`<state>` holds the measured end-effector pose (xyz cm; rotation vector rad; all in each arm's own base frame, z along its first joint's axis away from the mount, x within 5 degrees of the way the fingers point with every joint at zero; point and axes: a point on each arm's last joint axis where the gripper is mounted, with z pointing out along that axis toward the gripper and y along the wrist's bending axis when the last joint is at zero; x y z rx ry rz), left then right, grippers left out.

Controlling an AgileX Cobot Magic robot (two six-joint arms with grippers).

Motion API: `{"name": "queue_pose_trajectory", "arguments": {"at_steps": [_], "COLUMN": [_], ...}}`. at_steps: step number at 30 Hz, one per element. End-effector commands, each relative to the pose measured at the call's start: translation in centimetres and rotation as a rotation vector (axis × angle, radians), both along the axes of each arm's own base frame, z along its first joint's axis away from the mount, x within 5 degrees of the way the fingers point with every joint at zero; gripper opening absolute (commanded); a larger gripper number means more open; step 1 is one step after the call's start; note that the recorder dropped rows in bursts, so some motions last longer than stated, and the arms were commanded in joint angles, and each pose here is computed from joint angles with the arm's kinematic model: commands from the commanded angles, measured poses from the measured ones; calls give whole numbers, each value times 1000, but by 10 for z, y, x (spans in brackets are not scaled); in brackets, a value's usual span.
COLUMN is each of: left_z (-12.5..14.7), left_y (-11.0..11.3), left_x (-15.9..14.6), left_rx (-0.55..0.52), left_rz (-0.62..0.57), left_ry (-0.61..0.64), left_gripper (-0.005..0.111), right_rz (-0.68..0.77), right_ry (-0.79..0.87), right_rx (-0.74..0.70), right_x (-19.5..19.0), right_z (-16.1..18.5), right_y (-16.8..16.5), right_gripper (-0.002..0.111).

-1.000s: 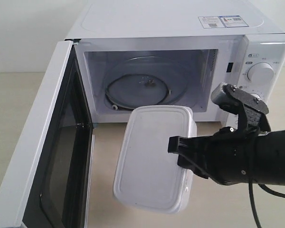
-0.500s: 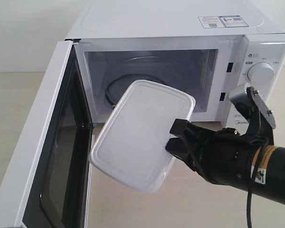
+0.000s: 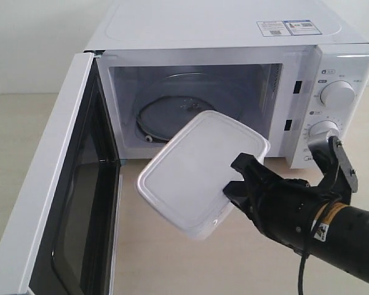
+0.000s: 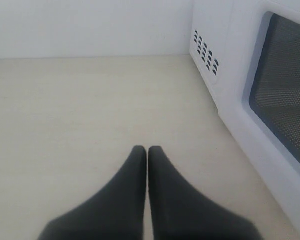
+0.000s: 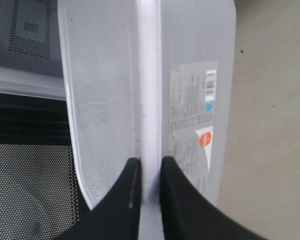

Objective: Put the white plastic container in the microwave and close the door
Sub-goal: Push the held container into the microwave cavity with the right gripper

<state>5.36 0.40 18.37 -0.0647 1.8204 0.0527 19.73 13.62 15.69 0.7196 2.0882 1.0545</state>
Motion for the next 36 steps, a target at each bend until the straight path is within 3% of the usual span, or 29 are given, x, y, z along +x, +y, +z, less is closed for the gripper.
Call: {"name": "queue_pose_trajectory", "arguments": {"at_steps": [1, 6, 16, 29, 36], "left_z": [-1, -1, -1, -1, -1], "left_y": [0, 0, 0, 0, 0], "left_x": [0, 0, 0, 0, 0], "left_rx": [3, 3, 3, 3, 3], "left_rz": [2, 2, 2, 2, 2], "left_ry": [-1, -1, -1, -1, -1], "left_gripper": [4, 4, 4, 4, 4], "right_rz": [-21, -49, -258, -338, -424], "right_ry": [-32, -48, -88, -130, -171], "right_rx": [12, 55, 217, 251, 269], "right_x": [11, 24, 63, 113, 122], "right_z": [0, 2, 27, 5, -8], "right_y": [5, 13, 25, 53, 51], "right_gripper": [0, 0, 0, 0, 0]}}
